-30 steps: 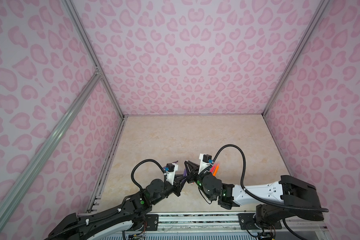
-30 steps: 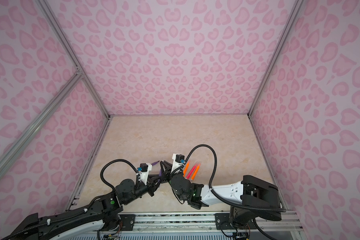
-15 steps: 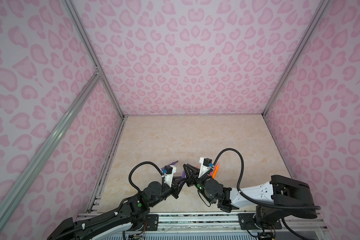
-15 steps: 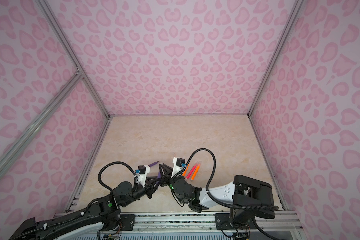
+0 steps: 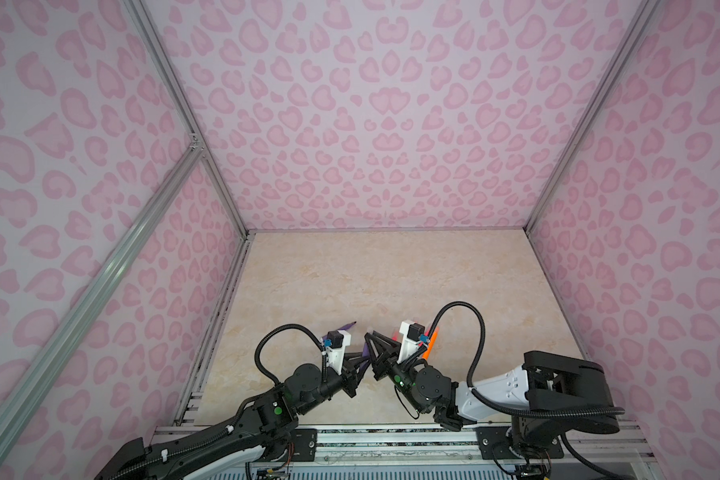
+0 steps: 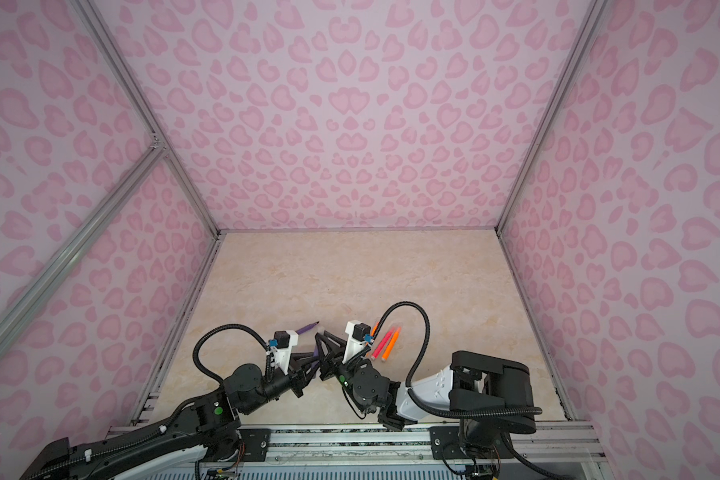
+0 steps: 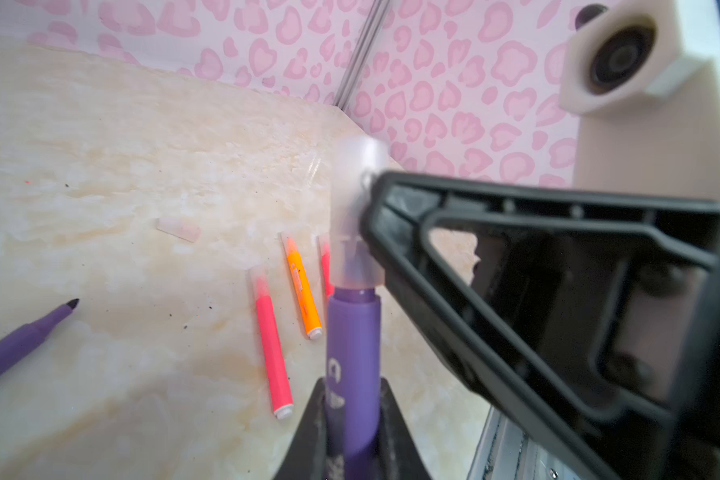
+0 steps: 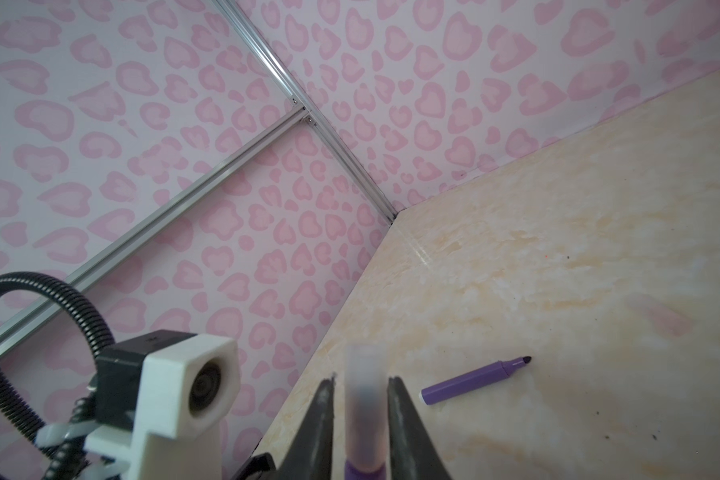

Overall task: Insert the pens into the pen caps
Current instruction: 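Lower the cap onto the purple marker tip held by the left gripper, then open the right gripper and raise it above the capped marker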

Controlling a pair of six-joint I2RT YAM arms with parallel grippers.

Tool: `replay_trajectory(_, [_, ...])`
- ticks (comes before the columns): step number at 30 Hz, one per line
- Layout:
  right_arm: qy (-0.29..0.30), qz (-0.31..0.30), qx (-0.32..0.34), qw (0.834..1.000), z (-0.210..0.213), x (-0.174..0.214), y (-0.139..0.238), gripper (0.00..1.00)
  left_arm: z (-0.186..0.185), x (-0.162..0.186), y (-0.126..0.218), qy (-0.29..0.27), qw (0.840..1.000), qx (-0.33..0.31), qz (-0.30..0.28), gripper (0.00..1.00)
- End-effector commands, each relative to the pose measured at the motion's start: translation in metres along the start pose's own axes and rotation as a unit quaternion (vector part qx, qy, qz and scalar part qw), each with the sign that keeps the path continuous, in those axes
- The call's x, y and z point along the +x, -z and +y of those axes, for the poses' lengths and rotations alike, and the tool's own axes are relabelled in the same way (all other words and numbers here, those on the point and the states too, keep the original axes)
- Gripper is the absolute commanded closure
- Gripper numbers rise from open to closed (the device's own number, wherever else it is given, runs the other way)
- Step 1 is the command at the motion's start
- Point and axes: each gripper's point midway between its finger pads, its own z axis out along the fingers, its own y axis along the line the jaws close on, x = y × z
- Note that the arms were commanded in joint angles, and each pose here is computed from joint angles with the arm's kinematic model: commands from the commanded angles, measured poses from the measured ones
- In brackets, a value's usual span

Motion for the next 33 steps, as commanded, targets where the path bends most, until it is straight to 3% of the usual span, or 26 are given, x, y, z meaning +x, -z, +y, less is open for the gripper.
replay_trajectory(1, [0.008,-0.001,-0.019,1.0,0.012,-0.005,0.0,0.58,0.002,-0.009,0.001,0.005,1.0,-0.009,-0.02,0.97])
replay_trajectory(9, [0.036,0.0,0.014,0.999,0.009,-0.02,0.002,0.39,0.003,-0.008,-0.001,0.003,1.0,-0.012,-0.016,0.97])
replay_trajectory(16, [0.037,0.012,0.048,0.998,-0.004,-0.031,-0.002,0.39,0.003,-0.006,-0.002,0.002,1.0,-0.012,-0.013,0.97])
replay_trajectory(21, [0.028,0.06,0.098,0.993,-0.021,-0.033,-0.021,0.39,0.002,-0.007,-0.002,0.003,1.0,-0.011,-0.014,0.97])
replay_trajectory(33, [0.038,0.111,0.119,0.986,-0.027,-0.029,-0.044,0.38,0.003,-0.008,-0.002,0.001,1.0,-0.013,-0.015,0.97])
